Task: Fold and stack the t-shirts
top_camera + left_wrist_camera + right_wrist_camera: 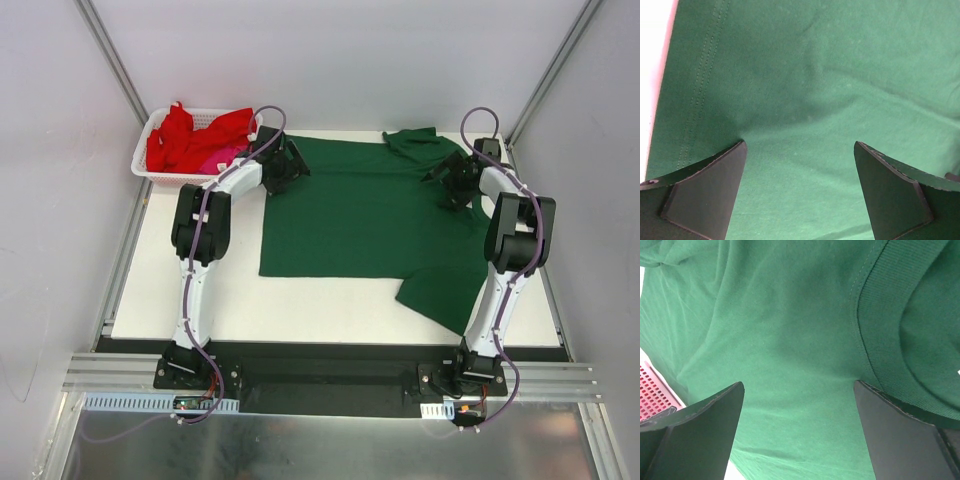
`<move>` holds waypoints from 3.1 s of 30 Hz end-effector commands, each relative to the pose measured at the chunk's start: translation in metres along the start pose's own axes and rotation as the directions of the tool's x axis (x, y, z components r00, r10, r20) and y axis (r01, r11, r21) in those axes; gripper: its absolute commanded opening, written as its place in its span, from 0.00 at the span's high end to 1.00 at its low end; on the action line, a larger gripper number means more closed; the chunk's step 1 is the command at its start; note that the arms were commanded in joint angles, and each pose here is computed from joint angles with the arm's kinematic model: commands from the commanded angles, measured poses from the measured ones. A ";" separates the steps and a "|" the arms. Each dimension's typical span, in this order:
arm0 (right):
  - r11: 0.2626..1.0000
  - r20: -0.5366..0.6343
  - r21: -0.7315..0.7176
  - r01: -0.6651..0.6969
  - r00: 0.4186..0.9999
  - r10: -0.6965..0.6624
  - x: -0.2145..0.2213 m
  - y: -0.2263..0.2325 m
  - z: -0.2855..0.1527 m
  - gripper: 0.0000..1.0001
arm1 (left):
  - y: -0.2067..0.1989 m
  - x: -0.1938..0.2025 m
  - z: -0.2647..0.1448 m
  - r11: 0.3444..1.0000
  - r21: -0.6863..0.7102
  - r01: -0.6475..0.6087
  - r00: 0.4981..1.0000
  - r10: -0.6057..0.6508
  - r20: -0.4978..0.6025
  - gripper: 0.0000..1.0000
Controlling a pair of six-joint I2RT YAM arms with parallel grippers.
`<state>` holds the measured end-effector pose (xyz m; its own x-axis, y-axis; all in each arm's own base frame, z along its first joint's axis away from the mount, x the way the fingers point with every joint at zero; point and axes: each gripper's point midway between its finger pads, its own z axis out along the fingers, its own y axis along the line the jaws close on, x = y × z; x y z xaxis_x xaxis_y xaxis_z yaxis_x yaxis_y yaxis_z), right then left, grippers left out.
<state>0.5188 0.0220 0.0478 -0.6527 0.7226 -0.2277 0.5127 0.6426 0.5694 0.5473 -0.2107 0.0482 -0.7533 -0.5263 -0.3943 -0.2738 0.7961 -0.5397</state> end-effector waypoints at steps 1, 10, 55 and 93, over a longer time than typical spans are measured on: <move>0.998 0.034 -0.056 0.040 0.999 -0.038 -0.015 0.024 -0.020 0.04 | -0.003 -0.019 -0.024 0.997 -0.024 -0.067 0.997 0.068 0.037 0.10; 0.952 0.184 -0.187 0.242 0.961 -0.208 -0.017 0.104 -0.174 0.04 | -0.109 -0.047 -0.187 0.938 0.231 -0.258 0.953 0.208 0.223 0.07; 0.928 0.068 0.369 -0.051 0.997 0.028 0.163 -0.157 -0.266 0.04 | 0.171 0.194 -0.182 0.923 -0.224 0.315 0.942 -0.274 0.194 0.52; 0.863 0.117 0.305 -0.402 0.915 0.385 0.196 -0.218 -0.234 0.09 | 0.200 0.181 -0.171 0.901 -0.339 0.270 0.963 -0.246 0.115 1.00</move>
<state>0.1342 -0.0587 0.0674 -0.2907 0.9412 -0.1722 0.9128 0.3268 0.2451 0.2728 -0.1066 0.0149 -0.5408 -0.7641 -0.3516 -0.6174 0.6445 -0.4510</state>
